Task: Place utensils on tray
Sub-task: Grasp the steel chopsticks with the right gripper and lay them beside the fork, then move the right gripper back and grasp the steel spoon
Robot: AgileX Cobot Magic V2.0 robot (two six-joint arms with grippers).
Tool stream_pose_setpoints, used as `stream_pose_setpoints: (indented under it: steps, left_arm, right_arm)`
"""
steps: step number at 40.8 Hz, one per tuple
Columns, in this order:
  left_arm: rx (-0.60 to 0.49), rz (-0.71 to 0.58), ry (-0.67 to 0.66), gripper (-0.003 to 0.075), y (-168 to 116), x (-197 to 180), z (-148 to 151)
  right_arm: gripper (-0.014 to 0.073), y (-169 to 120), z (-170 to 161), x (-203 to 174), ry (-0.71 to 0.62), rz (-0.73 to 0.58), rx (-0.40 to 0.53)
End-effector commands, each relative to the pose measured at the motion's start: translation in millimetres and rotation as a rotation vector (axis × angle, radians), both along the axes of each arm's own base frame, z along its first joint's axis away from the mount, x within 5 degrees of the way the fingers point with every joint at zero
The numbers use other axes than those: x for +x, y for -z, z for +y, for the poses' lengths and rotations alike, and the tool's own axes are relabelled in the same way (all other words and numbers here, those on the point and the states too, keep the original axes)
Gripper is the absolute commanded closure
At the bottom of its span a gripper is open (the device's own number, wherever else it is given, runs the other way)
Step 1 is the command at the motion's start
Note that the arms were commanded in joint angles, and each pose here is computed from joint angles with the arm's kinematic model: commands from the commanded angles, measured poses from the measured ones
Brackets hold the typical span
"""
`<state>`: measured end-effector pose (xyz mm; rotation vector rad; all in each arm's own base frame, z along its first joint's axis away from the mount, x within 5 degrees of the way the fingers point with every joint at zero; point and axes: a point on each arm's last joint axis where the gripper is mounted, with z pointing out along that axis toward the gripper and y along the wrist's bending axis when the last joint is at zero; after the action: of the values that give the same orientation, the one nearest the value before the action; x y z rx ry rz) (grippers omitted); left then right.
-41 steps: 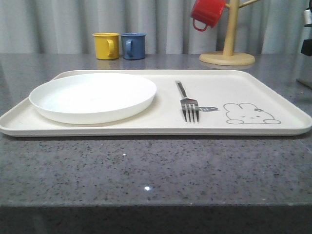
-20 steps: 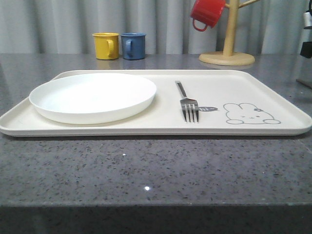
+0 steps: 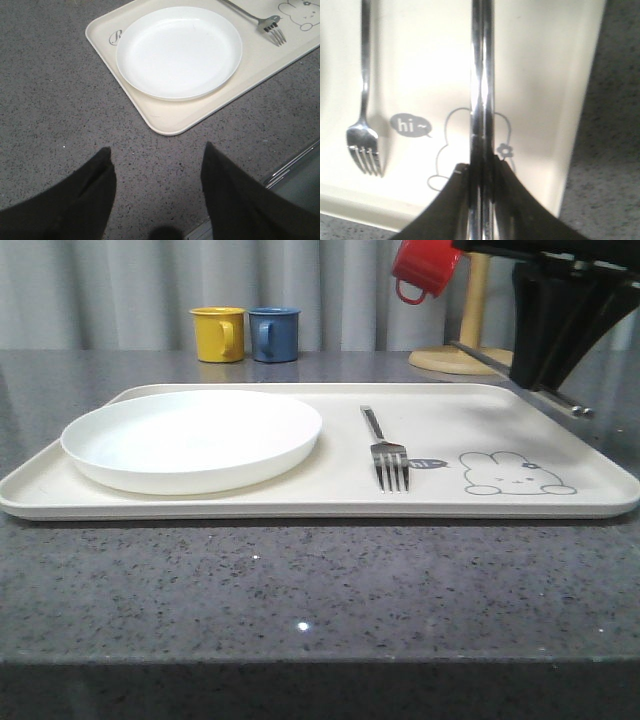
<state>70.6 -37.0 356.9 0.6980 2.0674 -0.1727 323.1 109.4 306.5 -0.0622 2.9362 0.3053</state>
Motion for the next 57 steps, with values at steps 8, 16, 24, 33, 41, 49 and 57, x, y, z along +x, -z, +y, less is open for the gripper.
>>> stream_pose_setpoints:
  steps: [8,16,24,33,41,49,57]
  left_arm:
    - [-0.061,-0.075,0.006,0.0352,-13.2,1.8,-2.4]
    - [-0.061,-0.075,0.006,0.0352,-13.2,1.8,-2.4]
    - [-0.061,-0.075,0.006,0.0352,-13.2,1.8,-2.4]
    - [-0.061,-0.075,0.006,0.0352,-13.2,1.8,-2.4]
    - [-0.061,-0.075,0.006,0.0352,-13.2,1.8,-2.4]
    - [-0.061,-0.075,0.006,0.0352,-13.2,1.8,-2.4]
    - [-0.061,-0.075,0.006,0.0352,-13.2,1.8,-2.4]
  right_arm:
    - [0.0606,1.1,33.1,5.4,0.098,-0.037,0.07]
    - [0.0561,18.2,39.3,12.2,0.101,0.005,0.054]
    - [0.0369,17.9,39.6,13.2,0.105,-0.006,0.059]
    - [0.0341,-5.1,31.2,5.0,0.019,-0.118,0.011]
    - [0.0341,-45.6,-0.3,-19.9,-0.024,-0.247,-0.148]
    - [0.0341,-47.4,-55.5,-34.7,0.085,-0.223,-0.258]
    - [0.0341,-26.3,-113.3,-33.5,0.188,-0.139,-0.308]
